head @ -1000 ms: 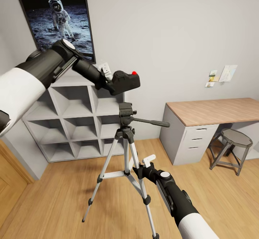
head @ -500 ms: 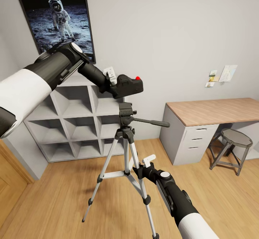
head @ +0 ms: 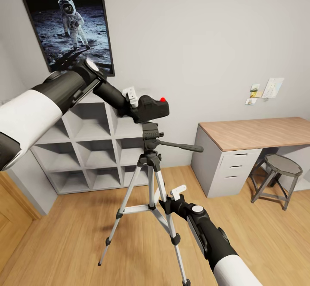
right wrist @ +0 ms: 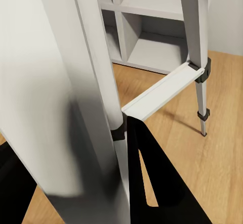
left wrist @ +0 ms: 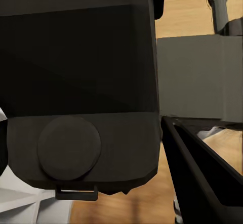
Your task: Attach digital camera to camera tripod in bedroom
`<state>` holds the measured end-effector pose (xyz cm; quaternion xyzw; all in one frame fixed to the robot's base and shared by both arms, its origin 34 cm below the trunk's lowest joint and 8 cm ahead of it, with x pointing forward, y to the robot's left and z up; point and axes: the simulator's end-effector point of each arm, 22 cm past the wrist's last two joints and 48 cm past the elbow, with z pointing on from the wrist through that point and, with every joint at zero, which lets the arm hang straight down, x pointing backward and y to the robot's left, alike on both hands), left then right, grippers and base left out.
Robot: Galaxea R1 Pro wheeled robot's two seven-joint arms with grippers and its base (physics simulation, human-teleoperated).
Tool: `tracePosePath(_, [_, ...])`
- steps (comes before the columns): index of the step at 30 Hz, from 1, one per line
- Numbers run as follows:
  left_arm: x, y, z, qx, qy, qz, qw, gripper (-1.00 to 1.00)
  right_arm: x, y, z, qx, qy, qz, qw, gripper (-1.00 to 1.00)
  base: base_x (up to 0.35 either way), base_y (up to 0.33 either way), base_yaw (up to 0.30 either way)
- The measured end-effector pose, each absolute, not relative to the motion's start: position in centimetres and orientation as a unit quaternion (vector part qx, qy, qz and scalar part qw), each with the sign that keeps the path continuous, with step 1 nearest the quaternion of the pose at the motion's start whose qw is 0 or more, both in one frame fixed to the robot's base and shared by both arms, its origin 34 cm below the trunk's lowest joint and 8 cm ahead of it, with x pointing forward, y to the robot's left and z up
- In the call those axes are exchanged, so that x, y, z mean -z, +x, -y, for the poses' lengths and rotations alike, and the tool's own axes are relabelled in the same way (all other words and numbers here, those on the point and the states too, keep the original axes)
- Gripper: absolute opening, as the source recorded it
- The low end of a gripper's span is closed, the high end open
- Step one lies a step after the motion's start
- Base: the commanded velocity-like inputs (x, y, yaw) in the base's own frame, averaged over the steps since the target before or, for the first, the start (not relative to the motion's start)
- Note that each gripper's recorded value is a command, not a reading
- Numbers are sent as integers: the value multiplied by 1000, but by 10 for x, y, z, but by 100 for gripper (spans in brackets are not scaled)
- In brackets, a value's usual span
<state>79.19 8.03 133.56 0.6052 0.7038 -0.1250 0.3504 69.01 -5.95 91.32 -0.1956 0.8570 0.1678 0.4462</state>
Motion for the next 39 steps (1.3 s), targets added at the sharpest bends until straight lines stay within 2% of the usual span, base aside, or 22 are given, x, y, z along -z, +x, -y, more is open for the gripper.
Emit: tracePosePath(39, [-1348,749,-86,162,650,-667,327,-100,-912,689,56,-167,-198,-857,446,-100,0,0,0])
